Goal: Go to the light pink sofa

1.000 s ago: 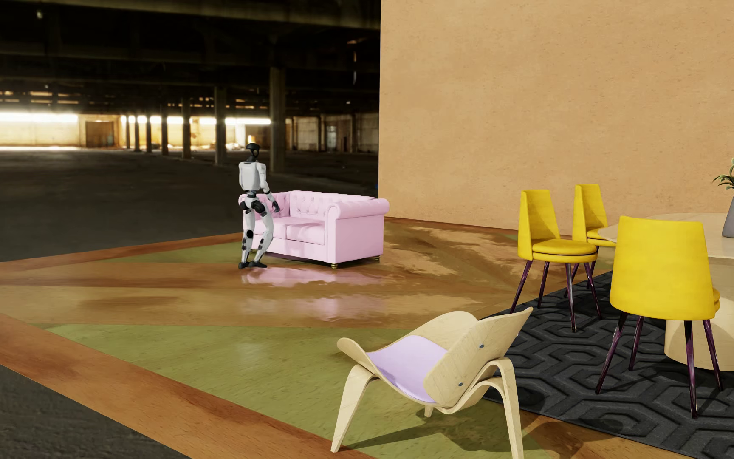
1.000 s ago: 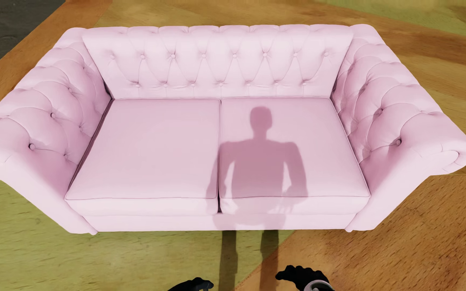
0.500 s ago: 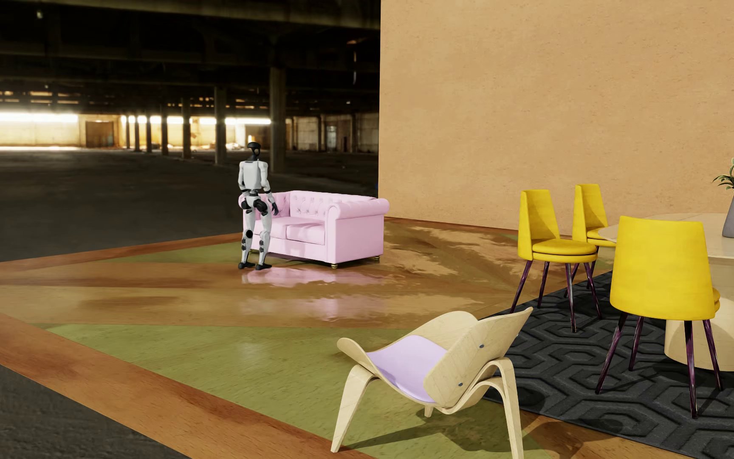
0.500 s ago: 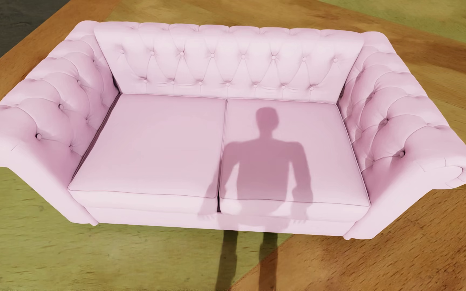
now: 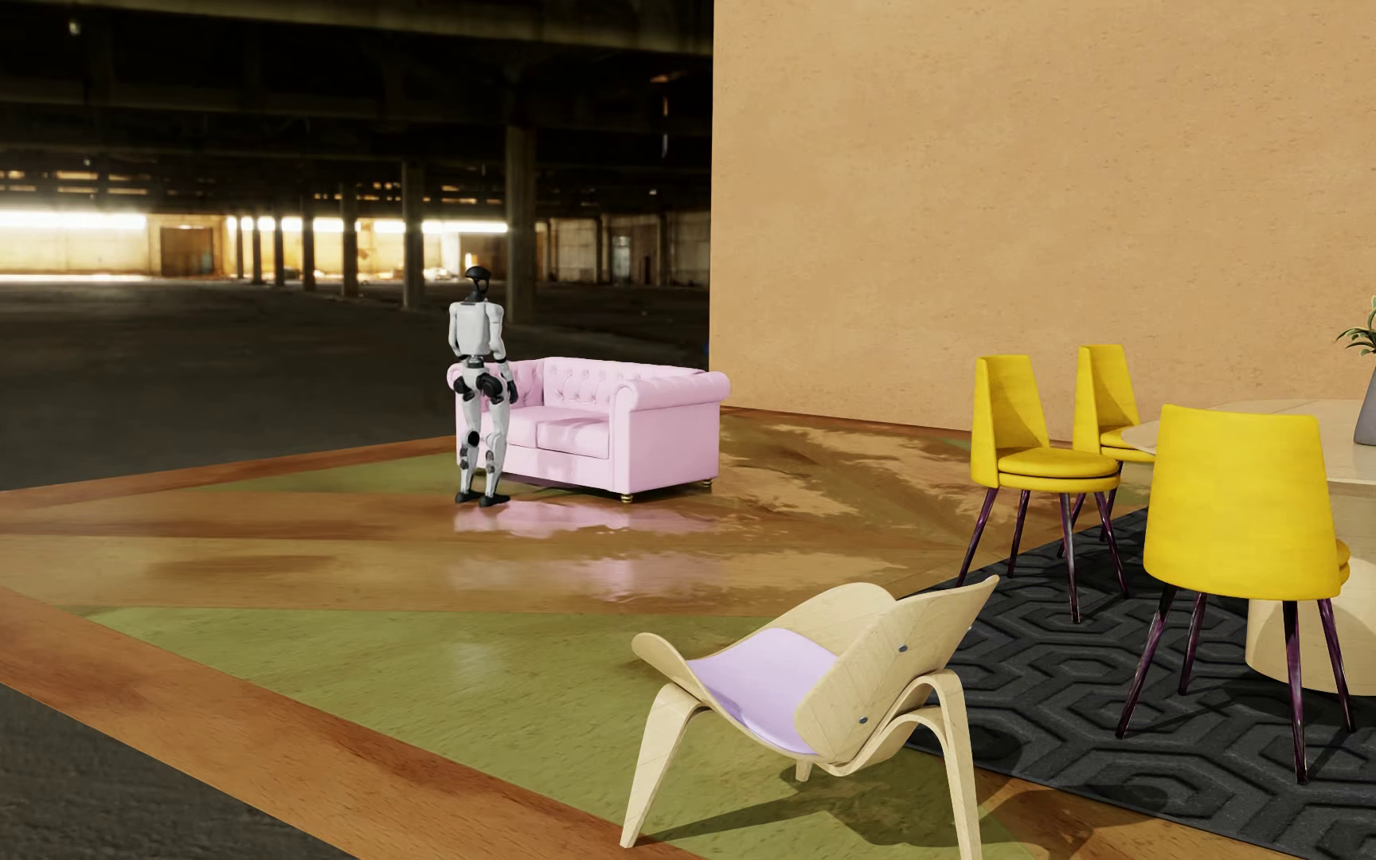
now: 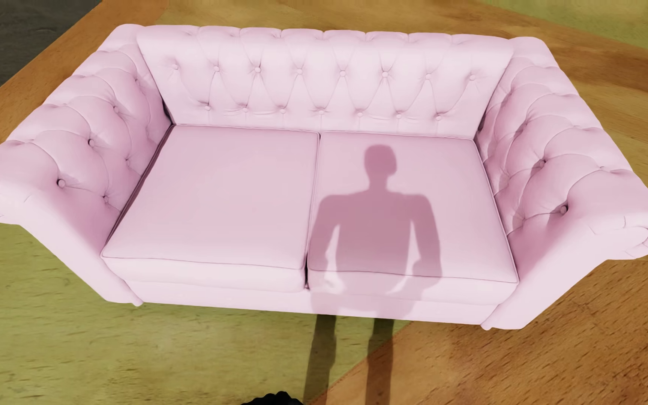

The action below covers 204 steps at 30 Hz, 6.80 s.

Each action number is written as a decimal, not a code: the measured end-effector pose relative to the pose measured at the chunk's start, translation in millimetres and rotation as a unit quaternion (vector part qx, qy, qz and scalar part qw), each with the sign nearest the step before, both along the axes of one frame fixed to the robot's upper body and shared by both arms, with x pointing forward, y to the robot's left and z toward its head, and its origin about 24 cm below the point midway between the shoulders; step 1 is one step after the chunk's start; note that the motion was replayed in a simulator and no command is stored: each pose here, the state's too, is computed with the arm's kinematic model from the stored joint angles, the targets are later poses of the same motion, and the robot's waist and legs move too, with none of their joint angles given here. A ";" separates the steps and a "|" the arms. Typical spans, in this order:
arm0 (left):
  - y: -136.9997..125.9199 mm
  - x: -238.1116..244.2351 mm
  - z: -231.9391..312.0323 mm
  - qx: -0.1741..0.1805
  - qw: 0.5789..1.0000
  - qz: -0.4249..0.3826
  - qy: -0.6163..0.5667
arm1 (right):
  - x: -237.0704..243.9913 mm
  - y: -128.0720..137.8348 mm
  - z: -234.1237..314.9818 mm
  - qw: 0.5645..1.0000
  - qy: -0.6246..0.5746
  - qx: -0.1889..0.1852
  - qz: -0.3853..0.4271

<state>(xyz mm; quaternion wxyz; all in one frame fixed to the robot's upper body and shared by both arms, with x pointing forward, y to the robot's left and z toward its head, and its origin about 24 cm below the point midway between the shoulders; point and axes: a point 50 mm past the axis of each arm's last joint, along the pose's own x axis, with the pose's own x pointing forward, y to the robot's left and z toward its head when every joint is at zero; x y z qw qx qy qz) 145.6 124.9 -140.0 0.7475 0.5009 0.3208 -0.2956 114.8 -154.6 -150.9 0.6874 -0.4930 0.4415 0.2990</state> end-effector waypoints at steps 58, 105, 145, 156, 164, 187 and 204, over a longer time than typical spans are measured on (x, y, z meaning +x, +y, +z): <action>18.3 -14.3 -10.5 0.044 0.998 -0.004 0.037 | 17.0 9.3 1.7 0.998 -0.038 -0.034 0.049; 23.0 -17.3 -11.7 0.057 0.997 -0.039 0.043 | 12.8 10.8 1.2 0.997 -0.038 -0.036 0.060; 13.6 -15.6 -10.9 0.046 0.998 -0.032 0.042 | 19.3 7.0 2.7 0.997 -0.034 -0.022 0.063; 12.9 -14.9 -10.6 0.045 0.997 -0.042 0.042 | 17.3 7.2 2.4 0.997 -0.038 -0.023 0.057; 18.8 -12.4 -10.0 0.052 0.997 -0.038 0.039 | 16.7 9.0 2.7 0.997 -0.038 -0.025 0.055; 9.2 -10.4 -9.6 0.045 0.998 -0.033 0.040 | 23.8 8.3 5.2 0.998 -0.053 -0.018 0.031; 14.5 -12.4 -10.3 0.052 0.997 -0.040 0.043 | 22.1 8.8 4.0 0.997 -0.051 -0.023 0.046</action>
